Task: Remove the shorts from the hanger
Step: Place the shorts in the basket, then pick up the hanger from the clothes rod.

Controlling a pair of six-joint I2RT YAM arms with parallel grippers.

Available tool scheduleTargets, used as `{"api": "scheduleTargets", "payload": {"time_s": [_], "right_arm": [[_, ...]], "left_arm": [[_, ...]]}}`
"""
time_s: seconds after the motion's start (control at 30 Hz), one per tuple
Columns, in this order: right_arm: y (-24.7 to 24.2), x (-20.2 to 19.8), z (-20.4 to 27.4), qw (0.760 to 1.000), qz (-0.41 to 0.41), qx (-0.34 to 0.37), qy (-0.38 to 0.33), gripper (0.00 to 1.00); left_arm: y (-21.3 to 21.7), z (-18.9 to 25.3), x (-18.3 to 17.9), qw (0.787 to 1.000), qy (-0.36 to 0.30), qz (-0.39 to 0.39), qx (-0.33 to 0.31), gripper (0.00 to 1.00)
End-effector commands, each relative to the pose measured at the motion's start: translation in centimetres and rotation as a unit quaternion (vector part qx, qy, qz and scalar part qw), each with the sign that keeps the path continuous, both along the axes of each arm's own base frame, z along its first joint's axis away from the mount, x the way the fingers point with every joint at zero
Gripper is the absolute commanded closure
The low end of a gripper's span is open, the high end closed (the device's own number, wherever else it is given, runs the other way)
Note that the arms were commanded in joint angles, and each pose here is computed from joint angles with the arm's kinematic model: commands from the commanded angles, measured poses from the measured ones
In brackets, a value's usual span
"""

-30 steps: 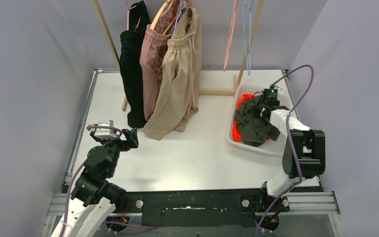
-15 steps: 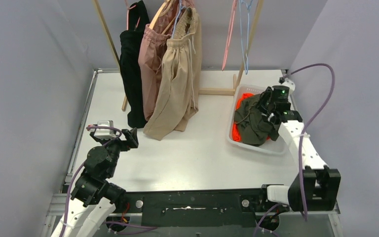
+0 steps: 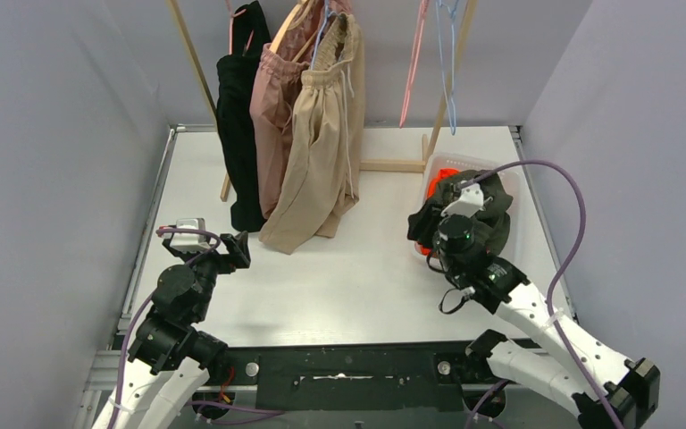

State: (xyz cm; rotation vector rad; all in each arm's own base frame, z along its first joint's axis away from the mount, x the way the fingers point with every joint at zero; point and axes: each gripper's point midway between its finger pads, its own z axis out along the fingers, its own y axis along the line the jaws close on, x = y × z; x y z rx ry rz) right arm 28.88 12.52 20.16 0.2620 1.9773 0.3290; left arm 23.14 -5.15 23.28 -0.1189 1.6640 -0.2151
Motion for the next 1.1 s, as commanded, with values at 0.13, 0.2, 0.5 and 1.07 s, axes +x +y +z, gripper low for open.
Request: {"api": "scheduleTargets", "payload": {"time_s": [0.13, 0.2, 0.5, 1.07], "right_arm": [[5.2, -1.5, 4.9, 0.990, -0.030, -0.054, -0.128, 0.40], [7.5, -2.2, 5.0, 0.986, -0.023, -0.093, -0.136, 0.34], [15.3, -0.8, 5.9, 0.979, 0.043, -0.153, -0.128, 0.21], [19.5, 0.9, 9.7, 0.980, 0.066, -0.131, -0.132, 0.03]], "left_arm": [[0.1, 1.2, 0.4, 1.000, -0.019, 0.008, -0.007, 0.14], [0.2, 1.2, 0.5, 1.000, -0.019, 0.010, -0.008, 0.15], [0.9, 1.4, 0.5, 0.999, -0.022, 0.032, -0.014, 0.15], [1.3, 1.5, 0.5, 0.999, -0.022, 0.043, -0.019, 0.13]]}}
